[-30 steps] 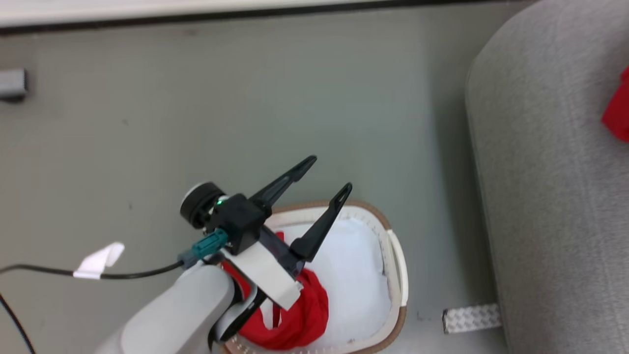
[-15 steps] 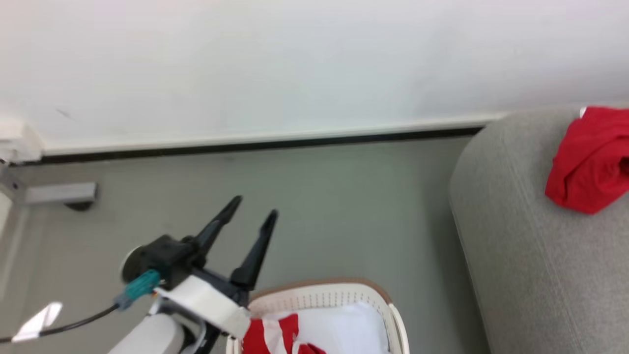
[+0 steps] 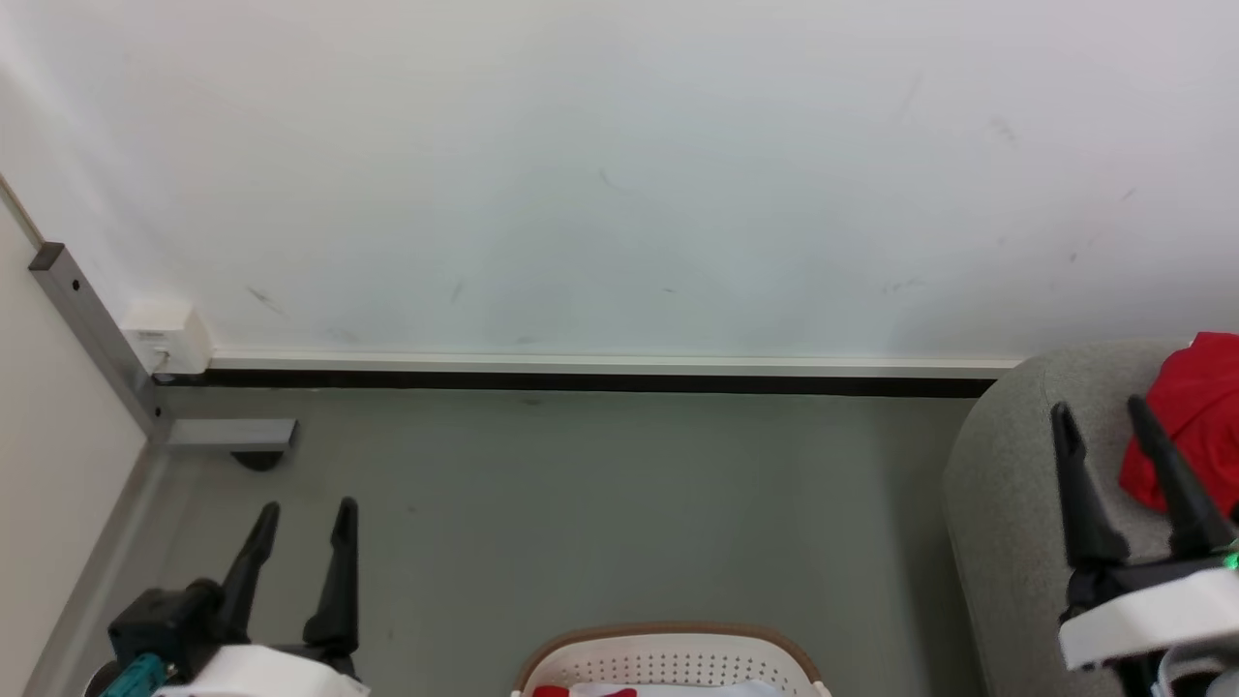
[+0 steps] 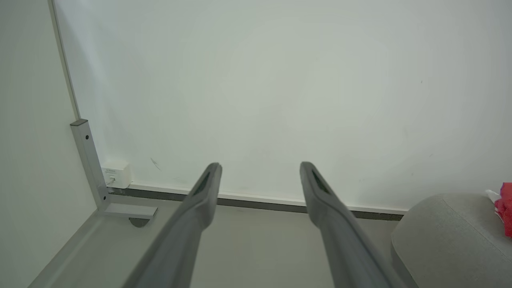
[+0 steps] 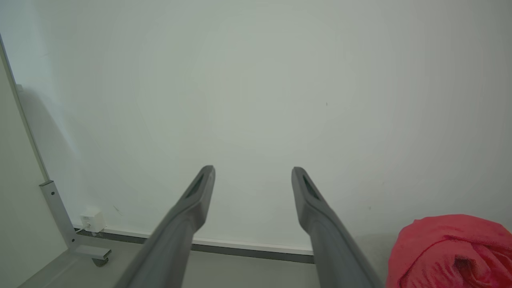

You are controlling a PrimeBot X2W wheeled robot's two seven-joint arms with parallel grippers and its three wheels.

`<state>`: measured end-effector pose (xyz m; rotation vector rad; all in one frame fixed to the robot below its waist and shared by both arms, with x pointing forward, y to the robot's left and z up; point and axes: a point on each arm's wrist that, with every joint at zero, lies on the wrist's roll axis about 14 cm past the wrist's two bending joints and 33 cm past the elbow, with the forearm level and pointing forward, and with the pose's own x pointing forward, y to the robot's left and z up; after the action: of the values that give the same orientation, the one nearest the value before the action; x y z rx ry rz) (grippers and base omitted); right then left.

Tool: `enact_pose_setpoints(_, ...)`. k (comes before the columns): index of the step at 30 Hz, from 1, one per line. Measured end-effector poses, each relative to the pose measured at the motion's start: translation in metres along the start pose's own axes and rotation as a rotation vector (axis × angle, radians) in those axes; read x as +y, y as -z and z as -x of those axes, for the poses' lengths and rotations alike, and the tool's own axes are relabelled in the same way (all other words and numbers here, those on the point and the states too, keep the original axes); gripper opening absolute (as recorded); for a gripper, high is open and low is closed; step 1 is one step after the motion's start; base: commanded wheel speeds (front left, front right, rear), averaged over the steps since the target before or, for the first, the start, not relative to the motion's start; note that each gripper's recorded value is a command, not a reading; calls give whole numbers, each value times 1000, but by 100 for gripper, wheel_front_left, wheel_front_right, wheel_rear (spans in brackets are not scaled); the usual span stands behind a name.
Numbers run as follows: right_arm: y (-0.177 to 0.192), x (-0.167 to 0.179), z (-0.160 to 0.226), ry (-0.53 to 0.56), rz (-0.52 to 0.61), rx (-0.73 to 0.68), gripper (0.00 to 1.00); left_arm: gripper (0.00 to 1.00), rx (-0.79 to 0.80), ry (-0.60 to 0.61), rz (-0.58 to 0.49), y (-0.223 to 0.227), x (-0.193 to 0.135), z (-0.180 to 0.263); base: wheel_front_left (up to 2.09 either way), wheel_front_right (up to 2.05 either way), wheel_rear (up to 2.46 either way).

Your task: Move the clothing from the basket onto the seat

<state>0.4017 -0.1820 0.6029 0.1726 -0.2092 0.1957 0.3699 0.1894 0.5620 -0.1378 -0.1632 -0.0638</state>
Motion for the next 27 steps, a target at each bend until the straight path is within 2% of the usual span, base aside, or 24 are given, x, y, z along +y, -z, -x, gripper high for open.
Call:
enact_pose_setpoints(3,15,22,16,-15,-82,-15,100,100,4,-48,8,4,10,12,0,0,0)
enact_pose_setpoints(8,36,34,37,0,-153,-17,100,100,26,-77,27,17,12,25,0,0,0)
enact_pose_setpoints(14,60,35,49,19,-136,34,100,100,26,-60,18,23,5,26,0,0,0)
enact_pose_setpoints(27,63,42,46,16,-146,29,100,100,44,-38,44,36,-2,21,0,0,0)
